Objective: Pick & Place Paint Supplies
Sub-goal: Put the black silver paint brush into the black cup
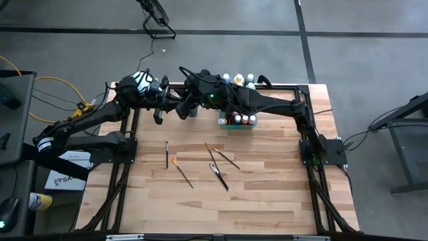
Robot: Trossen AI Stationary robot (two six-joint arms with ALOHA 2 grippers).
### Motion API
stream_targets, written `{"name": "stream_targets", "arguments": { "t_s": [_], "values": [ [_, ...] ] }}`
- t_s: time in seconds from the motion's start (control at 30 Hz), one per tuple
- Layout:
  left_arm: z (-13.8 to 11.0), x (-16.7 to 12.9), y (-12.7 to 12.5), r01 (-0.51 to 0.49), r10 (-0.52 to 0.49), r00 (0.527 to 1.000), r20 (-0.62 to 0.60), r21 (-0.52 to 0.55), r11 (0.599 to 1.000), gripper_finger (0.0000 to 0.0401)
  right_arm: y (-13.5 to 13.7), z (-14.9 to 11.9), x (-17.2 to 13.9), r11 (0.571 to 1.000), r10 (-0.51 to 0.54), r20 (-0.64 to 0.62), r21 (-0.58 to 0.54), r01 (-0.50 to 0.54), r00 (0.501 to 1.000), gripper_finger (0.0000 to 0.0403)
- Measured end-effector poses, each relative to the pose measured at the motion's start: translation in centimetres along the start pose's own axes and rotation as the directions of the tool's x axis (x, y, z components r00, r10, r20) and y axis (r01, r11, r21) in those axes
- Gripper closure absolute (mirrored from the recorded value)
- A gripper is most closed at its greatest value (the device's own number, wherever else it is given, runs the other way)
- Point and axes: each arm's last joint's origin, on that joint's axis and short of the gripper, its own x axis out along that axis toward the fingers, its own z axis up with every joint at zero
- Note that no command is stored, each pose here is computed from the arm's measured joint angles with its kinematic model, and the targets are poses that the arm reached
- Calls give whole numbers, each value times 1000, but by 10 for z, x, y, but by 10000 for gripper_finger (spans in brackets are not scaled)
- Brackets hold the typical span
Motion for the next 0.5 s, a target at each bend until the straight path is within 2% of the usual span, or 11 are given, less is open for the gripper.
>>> {"name": "stream_targets", "arguments": {
  "t_s": [0.1, 0.2, 0.37, 0.5],
  "values": [
    [0, 0, 0, -11, 11, 1000, -1, 19, 1000, 393, 1, 0, 0, 998, 39, -9, 49, -39, 999, 360],
    [-4, 0, 2, -49, 49, 998, -31, 21, 999, 394, 0, 0, 0, 993, 41, -11, 107, -40, 999, 309],
    [-17, -2, 8, -169, 176, 975, -137, 59, 984, 396, -1, 6, -7, 991, 39, -2, 124, -39, 999, 217],
    [-26, -5, 13, -300, 324, 923, -208, 140, 944, 397, -8, 21, -28, 992, -24, 4, 120, 24, 1000, 167]
  ]
}}
